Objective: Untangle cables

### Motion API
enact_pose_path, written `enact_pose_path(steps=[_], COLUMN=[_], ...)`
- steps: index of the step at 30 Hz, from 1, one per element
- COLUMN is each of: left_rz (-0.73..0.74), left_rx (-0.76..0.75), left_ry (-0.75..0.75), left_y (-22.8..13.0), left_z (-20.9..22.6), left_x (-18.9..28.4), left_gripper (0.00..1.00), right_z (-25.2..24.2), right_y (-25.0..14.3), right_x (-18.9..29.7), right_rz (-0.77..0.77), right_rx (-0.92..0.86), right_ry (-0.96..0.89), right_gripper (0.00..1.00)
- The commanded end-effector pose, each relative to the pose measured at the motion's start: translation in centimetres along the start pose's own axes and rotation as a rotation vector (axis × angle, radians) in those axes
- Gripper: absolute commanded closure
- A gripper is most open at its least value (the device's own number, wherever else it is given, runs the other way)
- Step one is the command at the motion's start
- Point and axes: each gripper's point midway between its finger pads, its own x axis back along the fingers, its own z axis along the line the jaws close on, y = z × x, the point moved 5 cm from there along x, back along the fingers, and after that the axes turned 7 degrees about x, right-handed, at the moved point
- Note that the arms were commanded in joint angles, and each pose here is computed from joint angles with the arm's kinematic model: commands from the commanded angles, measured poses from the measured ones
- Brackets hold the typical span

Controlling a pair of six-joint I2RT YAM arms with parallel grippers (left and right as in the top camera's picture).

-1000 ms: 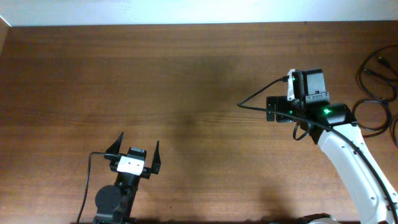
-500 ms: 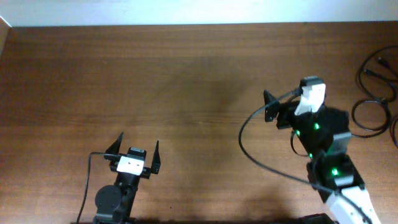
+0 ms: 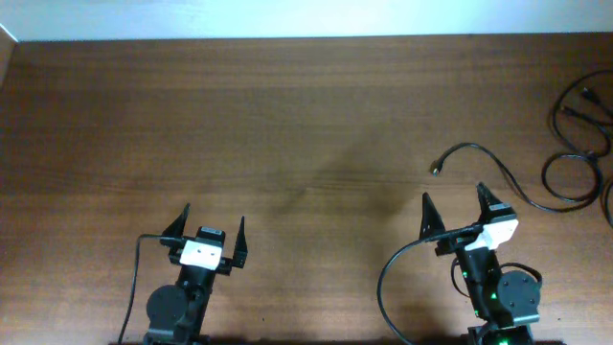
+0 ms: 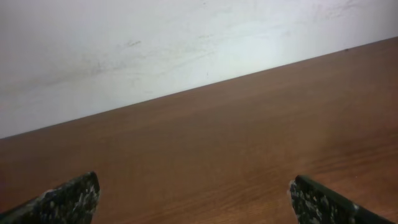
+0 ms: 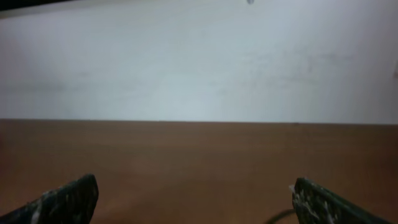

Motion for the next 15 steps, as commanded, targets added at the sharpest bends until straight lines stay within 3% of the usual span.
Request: enact_pose_path(steps=[1,5,12,15], left_rz=[0.006,0.006,0.007,0.006], left_rx=[-0.001,-0.001,-0.001,-0.001], left_ry=[0.004,0.004,0.005,0.005], left_y=[-0.2,-0.2,-0.2,-0.2], left_z=[0.1,0.1,0.1,0.1], left_x=[0.0,0.0,0.0,0.0], left_gripper=[0.01,0.01,0.01,0.01], right_z=[-0.2,-0.1,0.2,0.4], right_y=[-1.8,-1.2,-4.0,-3.3], right_x=[0.4,0.7,1.9,2.2], right_rz=[0.038,0.007,0.147,0.106], right_rx=[-0.009,-0.007,-0.018,-0.005], right_ry=[-0.014,-0.008,0.005,0.020], right_gripper=[0.01,0.01,0.01,0.01])
